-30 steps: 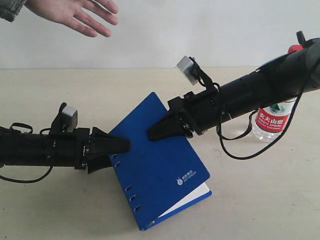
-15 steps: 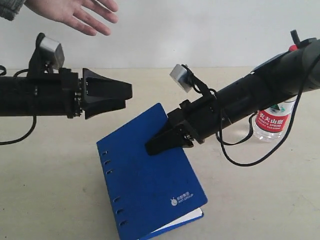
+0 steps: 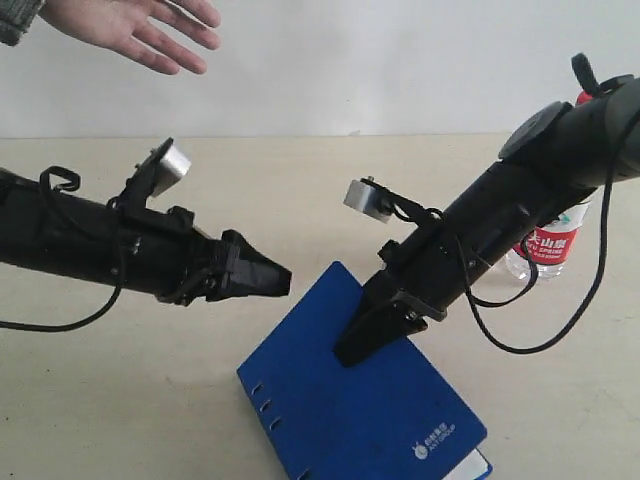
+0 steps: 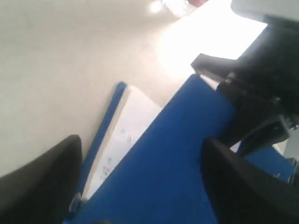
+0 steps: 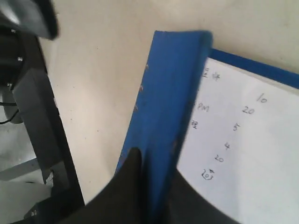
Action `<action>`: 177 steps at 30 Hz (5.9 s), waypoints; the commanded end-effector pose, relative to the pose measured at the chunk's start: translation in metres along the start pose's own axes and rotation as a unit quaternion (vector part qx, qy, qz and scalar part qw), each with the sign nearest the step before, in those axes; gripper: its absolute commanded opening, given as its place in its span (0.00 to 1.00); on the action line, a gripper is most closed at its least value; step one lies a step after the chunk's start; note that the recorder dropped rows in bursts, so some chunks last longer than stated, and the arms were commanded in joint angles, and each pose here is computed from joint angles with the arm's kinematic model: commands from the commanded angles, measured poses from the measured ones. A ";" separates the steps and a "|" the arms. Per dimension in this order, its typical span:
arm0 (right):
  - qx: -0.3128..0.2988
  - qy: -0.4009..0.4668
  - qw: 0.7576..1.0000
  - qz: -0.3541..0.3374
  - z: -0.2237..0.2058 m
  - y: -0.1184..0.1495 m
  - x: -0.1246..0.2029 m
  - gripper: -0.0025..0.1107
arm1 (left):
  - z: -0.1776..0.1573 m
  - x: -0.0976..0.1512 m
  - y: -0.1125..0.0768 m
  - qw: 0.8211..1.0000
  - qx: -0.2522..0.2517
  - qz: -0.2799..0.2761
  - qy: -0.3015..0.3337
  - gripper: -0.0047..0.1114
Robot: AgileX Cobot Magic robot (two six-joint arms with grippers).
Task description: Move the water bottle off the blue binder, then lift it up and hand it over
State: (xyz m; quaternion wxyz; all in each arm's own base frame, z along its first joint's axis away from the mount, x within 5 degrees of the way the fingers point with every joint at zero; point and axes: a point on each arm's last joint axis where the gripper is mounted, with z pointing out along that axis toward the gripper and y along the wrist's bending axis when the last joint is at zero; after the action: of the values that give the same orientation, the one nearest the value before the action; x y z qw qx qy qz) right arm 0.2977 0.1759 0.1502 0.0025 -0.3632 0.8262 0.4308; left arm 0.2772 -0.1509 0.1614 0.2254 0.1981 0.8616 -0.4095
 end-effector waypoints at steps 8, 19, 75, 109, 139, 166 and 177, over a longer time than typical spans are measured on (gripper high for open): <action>0.035 -0.166 0.981 -0.091 -0.057 0.033 -0.023 0.02 | -0.004 0.029 0.025 0.995 -0.093 -0.046 0.010 0.61; -0.002 -0.211 0.971 -0.112 -0.075 0.049 -0.026 0.02 | -0.007 0.018 0.002 0.993 0.108 -0.023 -0.047 0.61; 0.218 -0.088 0.972 -0.005 -0.047 -0.041 -0.005 0.55 | 0.001 -0.001 -0.002 0.977 0.203 -0.013 -0.060 0.61; 0.141 -0.015 0.988 0.067 -0.027 -0.047 0.012 0.55 | 0.025 0.077 0.055 0.967 -0.015 -0.250 0.055 0.61; -0.068 -0.068 0.993 0.070 0.003 -0.015 -0.006 0.55 | 0.022 0.037 0.026 0.967 0.174 -0.185 0.008 0.61; -0.069 -0.097 0.992 0.046 -0.010 0.011 -0.016 0.21 | 0.021 0.036 0.023 0.974 0.193 -0.120 -0.006 0.61; 0.010 -0.130 0.991 0.034 -0.010 -0.003 -0.022 0.02 | 0.025 0.038 0.019 0.973 0.198 -0.120 0.003 0.61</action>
State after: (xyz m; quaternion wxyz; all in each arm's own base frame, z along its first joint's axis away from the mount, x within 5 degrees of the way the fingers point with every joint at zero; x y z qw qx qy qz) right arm 0.3108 0.1795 0.1609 0.0565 -0.2805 0.8278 0.4825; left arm 0.2691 -0.1453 0.1026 0.1398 0.1070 0.8183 -0.5471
